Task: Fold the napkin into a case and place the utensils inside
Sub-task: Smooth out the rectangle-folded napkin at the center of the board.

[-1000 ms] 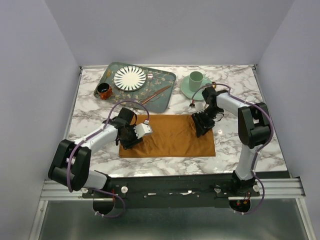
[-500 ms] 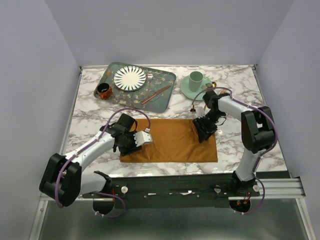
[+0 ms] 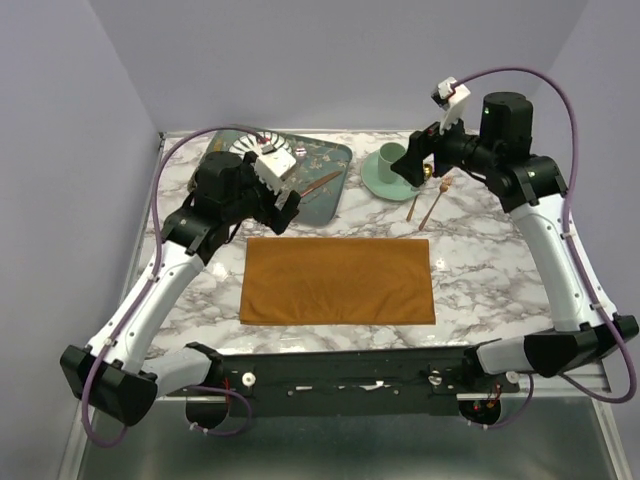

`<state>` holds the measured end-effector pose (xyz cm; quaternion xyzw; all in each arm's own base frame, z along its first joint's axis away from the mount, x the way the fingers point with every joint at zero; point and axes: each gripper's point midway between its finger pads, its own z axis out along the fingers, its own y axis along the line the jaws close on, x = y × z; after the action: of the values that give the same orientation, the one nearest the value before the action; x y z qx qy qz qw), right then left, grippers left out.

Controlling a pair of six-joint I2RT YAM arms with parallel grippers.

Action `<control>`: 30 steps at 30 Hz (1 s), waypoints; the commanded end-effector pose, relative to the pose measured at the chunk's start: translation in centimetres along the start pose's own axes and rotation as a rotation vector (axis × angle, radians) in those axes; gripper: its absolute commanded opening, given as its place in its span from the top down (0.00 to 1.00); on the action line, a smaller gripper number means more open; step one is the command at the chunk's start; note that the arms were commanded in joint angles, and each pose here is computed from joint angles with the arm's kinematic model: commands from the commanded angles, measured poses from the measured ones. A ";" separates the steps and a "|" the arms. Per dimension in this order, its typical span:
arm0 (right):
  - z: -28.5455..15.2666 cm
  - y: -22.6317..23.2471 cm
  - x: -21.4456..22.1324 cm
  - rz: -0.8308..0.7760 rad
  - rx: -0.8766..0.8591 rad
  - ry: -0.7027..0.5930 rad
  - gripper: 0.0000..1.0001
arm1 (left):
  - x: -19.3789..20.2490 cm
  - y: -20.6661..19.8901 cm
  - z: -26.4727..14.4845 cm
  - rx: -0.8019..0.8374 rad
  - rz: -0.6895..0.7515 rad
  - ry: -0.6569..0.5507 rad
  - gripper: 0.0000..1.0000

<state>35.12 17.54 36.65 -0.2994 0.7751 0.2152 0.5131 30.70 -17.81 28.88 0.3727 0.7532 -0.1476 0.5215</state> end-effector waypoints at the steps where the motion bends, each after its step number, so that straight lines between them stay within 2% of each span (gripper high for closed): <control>1: 7.3 1.5 4.8 0.274 -0.202 0.135 0.00 | 0.4 -1.5 5.9 0.118 -0.401 0.077 0.01; 2: 8.3 3.5 6.5 0.353 -0.342 0.187 0.00 | 0.7 -2.5 6.3 0.212 -0.433 0.106 0.01; 4: 9.4 4.7 8.1 0.448 -0.434 0.219 0.00 | 1.2 -3.8 7.7 0.354 -0.619 0.097 0.01; 5: 9.9 6.0 10.3 0.582 -0.502 0.282 0.00 | 1.4 -3.6 8.0 0.379 -0.688 0.066 0.01; 6: 10.3 6.5 11.2 0.632 -0.531 0.298 0.00 | 3.5 -4.4 8.6 0.388 -0.763 0.080 0.01; 7: 11.0 6.7 11.6 0.642 -0.559 0.280 0.00 | 2.2 -3.9 9.3 0.394 -0.781 -0.005 0.01; 8: 11.2 7.3 12.2 0.689 -0.582 0.298 0.00 | 2.5 -4.0 9.7 0.398 -0.810 -0.018 0.01; 9: 11.6 7.7 14.3 0.725 -0.586 0.336 0.00 | 3.8 -4.4 10.2 0.396 -0.851 -0.005 0.01; 12: 12.8 8.5 17.2 0.785 -0.606 0.380 0.00 | 5.0 -4.1 12.0 0.381 -0.932 -0.050 0.01; 14: 13.5 8.6 18.2 0.829 -0.628 0.393 0.00 | 6.3 -4.4 13.0 0.384 -1.011 -0.037 0.01; 25: 17.8 8.6 22.4 0.957 -0.682 0.471 0.00 | 11.9 -5.5 17.0 0.412 -1.158 0.028 0.01; 30: 18.7 8.6 25.0 0.992 -0.671 0.513 0.00 | 14.3 -4.3 17.7 0.379 -1.206 0.048 0.01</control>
<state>33.96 29.03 7.03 -0.0812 0.8225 0.5619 0.0345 36.17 -26.43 8.38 -0.0213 0.8151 -0.5226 0.2491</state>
